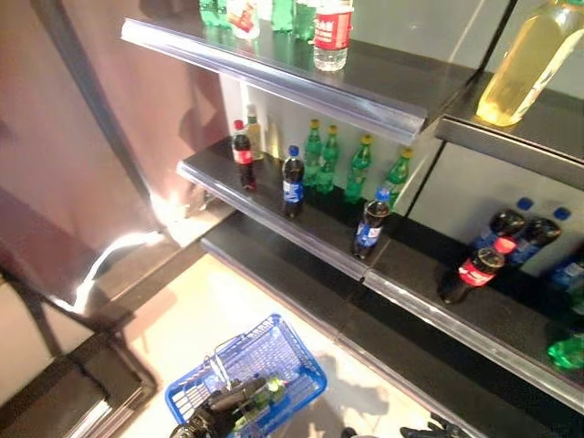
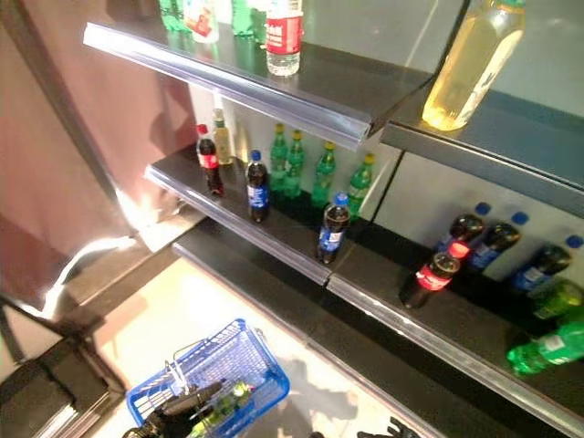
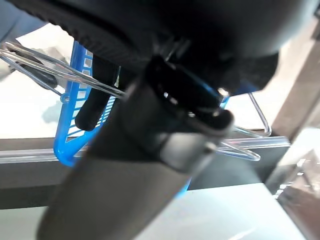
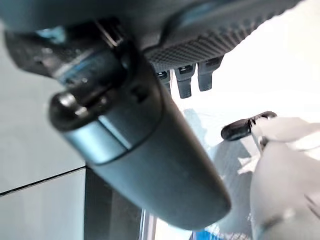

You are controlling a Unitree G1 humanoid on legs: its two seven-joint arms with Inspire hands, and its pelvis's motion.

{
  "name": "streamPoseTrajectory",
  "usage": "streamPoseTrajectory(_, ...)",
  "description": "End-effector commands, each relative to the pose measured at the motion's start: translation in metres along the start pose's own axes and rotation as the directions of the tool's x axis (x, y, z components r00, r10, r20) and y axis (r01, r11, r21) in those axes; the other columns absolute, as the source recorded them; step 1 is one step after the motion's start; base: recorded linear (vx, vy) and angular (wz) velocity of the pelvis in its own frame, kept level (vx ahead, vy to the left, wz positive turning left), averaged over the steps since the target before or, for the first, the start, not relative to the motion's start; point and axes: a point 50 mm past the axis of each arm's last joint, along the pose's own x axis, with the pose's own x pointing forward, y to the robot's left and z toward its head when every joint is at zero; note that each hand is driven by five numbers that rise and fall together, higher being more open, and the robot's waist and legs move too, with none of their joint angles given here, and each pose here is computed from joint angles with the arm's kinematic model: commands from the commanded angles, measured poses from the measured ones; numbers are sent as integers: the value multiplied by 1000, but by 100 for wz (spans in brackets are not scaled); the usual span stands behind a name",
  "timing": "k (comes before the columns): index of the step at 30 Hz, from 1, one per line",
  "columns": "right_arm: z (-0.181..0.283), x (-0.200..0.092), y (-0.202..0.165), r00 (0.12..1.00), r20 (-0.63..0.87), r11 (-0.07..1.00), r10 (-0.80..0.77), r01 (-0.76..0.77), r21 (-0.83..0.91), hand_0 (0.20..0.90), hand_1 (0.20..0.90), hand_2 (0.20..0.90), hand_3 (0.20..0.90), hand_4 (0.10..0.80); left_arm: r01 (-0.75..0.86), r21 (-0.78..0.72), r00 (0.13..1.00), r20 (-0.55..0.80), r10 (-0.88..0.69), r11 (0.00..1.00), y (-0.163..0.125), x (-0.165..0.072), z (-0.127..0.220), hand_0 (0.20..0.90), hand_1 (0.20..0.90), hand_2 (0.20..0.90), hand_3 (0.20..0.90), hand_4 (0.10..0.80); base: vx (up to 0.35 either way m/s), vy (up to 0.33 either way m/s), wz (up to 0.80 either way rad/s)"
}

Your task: Pick up the drink and place into the basket.

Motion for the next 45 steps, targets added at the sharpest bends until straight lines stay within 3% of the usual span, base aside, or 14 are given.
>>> streamPoseTrajectory(1, 30, 3, -5, 993, 120, 999, 15, -11, -35, 900, 900, 900, 900, 800, 88, -10, 981, 176, -84, 996, -8, 1, 39, 300, 300, 300, 200, 100, -2, 20, -62)
streamPoseTrajectory(26, 20, 4, -2, 999, 32, 995, 9, -5, -97, 900, 900, 900, 900, 800, 29, -47, 985, 173, -21, 998, 12, -9, 28, 300, 300, 300, 200, 100, 62, -14, -6)
streamPoseTrajectory(37, 60, 12, 9, 993, 117, 982, 8, 14, -186, 900, 900, 900, 900, 800, 201, -13, 939, 287, -189, 979, -44, 12, 62, 300, 300, 300, 200, 100, -150, 10, 10)
streamPoseTrajectory(45, 103, 12, 3, 973, 228, 960, 18, 47, -277, 900, 900, 900, 900, 800, 223, 12, 921, 324, -214, 975, -51, 13, 76, 300, 300, 300, 200, 100, -185, 28, -3)
